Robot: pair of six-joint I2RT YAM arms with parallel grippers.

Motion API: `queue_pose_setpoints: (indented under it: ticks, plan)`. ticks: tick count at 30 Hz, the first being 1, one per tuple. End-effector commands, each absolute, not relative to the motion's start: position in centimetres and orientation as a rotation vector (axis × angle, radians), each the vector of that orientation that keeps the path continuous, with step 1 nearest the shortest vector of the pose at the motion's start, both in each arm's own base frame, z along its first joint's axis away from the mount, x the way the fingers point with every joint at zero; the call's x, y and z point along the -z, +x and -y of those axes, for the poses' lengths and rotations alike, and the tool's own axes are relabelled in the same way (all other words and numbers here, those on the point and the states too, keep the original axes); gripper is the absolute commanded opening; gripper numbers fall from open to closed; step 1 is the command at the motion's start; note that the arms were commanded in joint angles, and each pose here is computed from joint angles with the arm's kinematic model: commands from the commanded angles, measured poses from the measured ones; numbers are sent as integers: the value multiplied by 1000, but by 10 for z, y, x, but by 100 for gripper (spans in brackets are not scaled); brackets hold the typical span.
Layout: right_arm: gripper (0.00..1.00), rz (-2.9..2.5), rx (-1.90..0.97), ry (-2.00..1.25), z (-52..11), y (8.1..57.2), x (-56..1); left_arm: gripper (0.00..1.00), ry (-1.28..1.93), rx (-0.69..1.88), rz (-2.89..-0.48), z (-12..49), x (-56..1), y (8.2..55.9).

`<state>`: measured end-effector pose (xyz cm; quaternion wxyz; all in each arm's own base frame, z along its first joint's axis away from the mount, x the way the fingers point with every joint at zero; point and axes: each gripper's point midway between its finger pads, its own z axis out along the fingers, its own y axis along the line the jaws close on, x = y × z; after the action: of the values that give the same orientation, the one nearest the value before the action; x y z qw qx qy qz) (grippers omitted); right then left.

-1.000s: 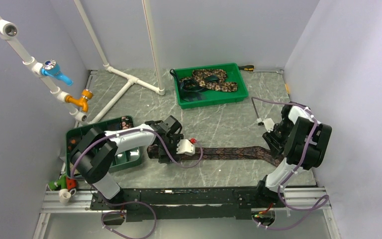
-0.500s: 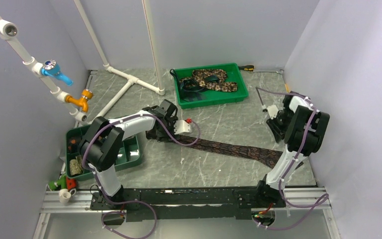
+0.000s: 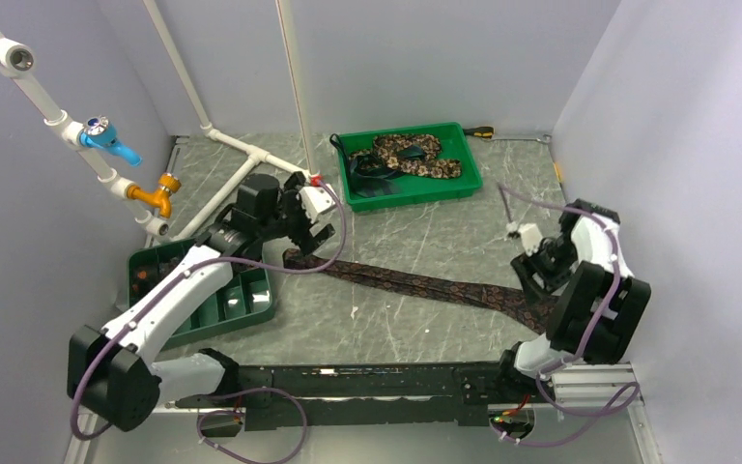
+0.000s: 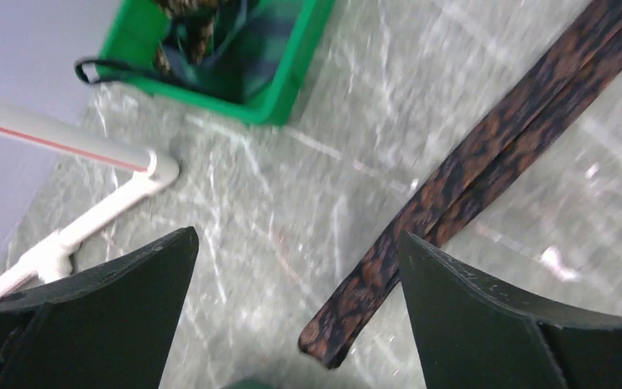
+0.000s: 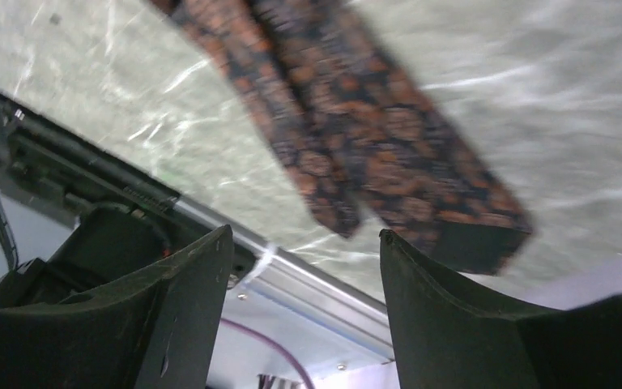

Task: Roll the ties
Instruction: Flatten out the tie at the center of the board.

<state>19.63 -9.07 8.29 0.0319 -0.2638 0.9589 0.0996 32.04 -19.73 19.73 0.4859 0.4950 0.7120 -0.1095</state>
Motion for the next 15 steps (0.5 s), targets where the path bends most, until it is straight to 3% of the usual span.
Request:
queue_pose_setpoints:
  ticks: [1,5,8,15]
  plan:
    - [65,-2990,-288,-964,77,161,-55,100,1070,504,-1712,229,-217,316]
    - [30,-3044,-169,-985,86,144,-40,99,1086,536,-1814,230,-209,317]
    - [13,-3067,-193,-1016,80,125,-37,99,1070,495,-1777,225,-206,319]
    - [6,-3163,-99,-1086,91,121,-14,100,1049,433,-1834,217,-192,326]
